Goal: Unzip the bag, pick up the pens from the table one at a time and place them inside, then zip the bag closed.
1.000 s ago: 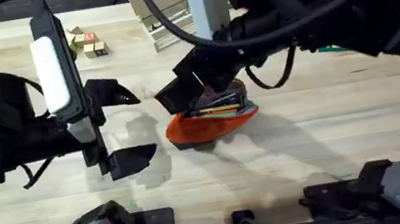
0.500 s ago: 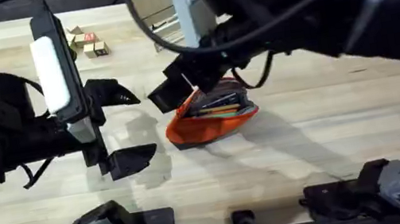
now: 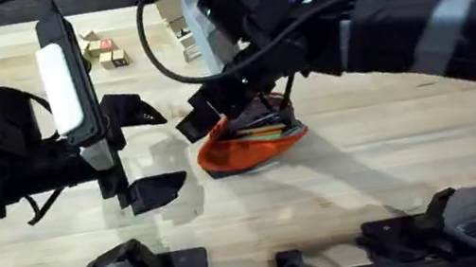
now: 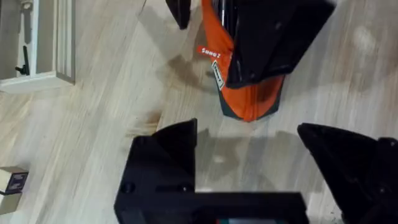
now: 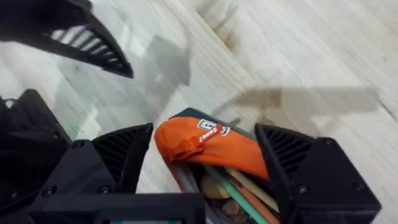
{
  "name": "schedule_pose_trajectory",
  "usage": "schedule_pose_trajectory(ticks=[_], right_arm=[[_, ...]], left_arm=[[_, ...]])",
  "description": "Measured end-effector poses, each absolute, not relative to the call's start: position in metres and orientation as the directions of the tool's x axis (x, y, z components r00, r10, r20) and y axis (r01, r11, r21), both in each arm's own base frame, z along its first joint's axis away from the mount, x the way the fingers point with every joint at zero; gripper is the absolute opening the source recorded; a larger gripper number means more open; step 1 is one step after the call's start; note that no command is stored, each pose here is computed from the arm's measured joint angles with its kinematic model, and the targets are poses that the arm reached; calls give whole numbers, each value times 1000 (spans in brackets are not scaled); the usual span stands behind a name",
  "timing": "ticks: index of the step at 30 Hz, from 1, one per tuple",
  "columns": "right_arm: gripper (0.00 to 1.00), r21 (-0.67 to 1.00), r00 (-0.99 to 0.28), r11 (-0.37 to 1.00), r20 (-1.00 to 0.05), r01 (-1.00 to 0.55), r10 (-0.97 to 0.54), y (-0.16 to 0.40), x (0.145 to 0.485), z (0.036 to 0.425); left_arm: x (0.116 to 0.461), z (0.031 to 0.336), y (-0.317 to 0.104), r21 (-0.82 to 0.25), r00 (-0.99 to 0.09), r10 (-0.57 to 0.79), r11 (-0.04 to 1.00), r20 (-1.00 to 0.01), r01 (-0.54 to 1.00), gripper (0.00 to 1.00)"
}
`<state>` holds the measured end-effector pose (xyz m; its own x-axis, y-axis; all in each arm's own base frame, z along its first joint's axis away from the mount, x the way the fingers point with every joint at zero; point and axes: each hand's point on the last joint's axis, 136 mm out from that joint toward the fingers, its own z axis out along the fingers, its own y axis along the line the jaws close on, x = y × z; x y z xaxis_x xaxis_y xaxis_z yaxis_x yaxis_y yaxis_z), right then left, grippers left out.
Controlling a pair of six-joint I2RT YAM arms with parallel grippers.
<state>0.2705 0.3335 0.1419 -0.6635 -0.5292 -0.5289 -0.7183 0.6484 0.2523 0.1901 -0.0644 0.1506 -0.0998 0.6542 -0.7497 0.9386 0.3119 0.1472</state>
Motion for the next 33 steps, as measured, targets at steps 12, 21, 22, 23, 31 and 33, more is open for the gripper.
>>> schedule_pose_trajectory(ticks=[12, 21, 22, 23, 31, 33], right_arm=[[998, 330, -689, 612, -458, -718, -562, 342, 258, 118], [998, 373, -704, 598, -409, -709, -580, 339, 244, 115], [998, 373, -704, 598, -410, -710, -580, 339, 244, 115], [996, 374, -704, 597, -410, -710, -580, 339, 244, 115], [640, 375, -702, 594, -415, -711, -579, 340, 244, 116], [545, 376, -702, 594, -415, -711, -579, 340, 244, 116]], left_arm=[[190, 151, -64, 147, -100, 654, 312, -750, 939, 993], [190, 151, -64, 147, -100, 654, 312, -750, 939, 993], [190, 151, -64, 147, -100, 654, 312, -750, 939, 992], [190, 151, -64, 147, -100, 654, 312, -750, 939, 992], [190, 151, -64, 147, -100, 654, 312, -750, 939, 993], [190, 151, -64, 147, -100, 654, 312, -750, 939, 993]])
